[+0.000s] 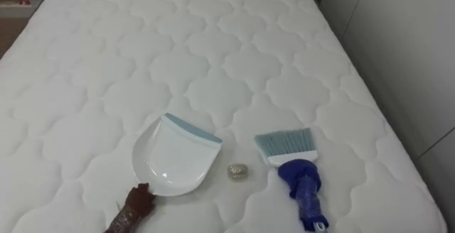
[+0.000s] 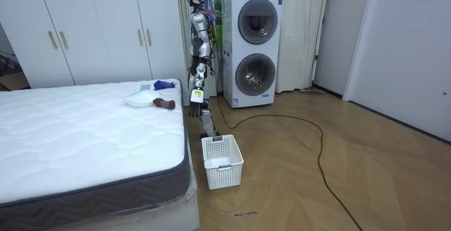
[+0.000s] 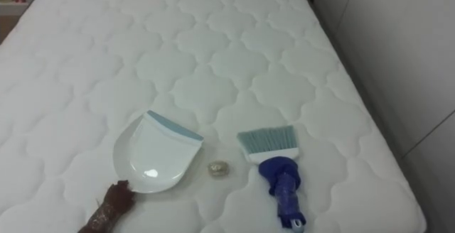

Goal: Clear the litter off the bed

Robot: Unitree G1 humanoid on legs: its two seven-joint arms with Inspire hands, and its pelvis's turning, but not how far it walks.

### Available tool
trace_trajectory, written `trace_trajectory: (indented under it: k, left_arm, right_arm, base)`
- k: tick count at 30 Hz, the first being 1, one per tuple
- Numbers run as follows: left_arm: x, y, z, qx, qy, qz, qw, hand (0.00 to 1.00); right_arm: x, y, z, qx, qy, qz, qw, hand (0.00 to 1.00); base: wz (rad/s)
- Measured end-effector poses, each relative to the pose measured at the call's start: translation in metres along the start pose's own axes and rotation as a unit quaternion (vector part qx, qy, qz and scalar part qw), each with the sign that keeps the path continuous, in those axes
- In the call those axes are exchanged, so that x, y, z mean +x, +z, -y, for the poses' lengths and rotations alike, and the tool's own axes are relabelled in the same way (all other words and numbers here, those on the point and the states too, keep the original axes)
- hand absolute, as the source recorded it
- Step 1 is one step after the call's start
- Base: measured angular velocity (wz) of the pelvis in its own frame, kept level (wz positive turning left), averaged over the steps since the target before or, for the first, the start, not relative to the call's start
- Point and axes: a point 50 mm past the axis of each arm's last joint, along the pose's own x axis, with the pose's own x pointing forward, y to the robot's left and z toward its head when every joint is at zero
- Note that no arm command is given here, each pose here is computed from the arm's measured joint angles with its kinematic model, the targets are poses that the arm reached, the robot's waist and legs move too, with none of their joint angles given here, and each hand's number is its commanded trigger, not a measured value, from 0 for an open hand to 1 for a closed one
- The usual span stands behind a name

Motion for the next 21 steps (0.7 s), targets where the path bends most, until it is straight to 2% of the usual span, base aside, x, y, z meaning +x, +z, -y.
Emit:
trace_trajectory:
  k: [2,4,8,13,16,21]
  left_arm:
    - [0.000,0.019,-0.003,-0.014,0.020,0.043,0.999,0.00]
    - [-0.003,0.048,-0.004,-0.024,0.038,0.112,0.993,0.00]
    - [-0.007,0.076,0.000,-0.016,0.041,0.176,0.984,0.00]
    - [-0.026,0.119,-0.001,-0.022,0.058,0.291,0.955,0.00]
    - [-0.033,0.129,0.000,-0.022,0.071,0.330,0.941,0.00]
    - [-0.037,0.131,0.004,-0.020,0.071,0.346,0.935,0.00]
  right_arm:
    - [0.000,0.003,0.000,0.000,-0.003,0.010,1.000,0.00]
    - [0.000,0.010,0.002,0.008,-0.005,0.027,1.000,0.00]
    - [0.000,0.015,0.002,0.026,-0.003,0.051,0.998,0.00]
    - [-0.001,0.018,0.002,0.055,-0.003,0.066,0.996,0.00]
    - [-0.001,0.019,0.002,0.060,-0.003,0.076,0.995,0.00]
    - [-0.001,0.020,0.001,0.053,-0.001,0.082,0.995,0.00]
  base:
    - [0.02]
    - [0.02]
    - [0.06]
    - [0.03]
    - [-0.04]
    - [-0.01]
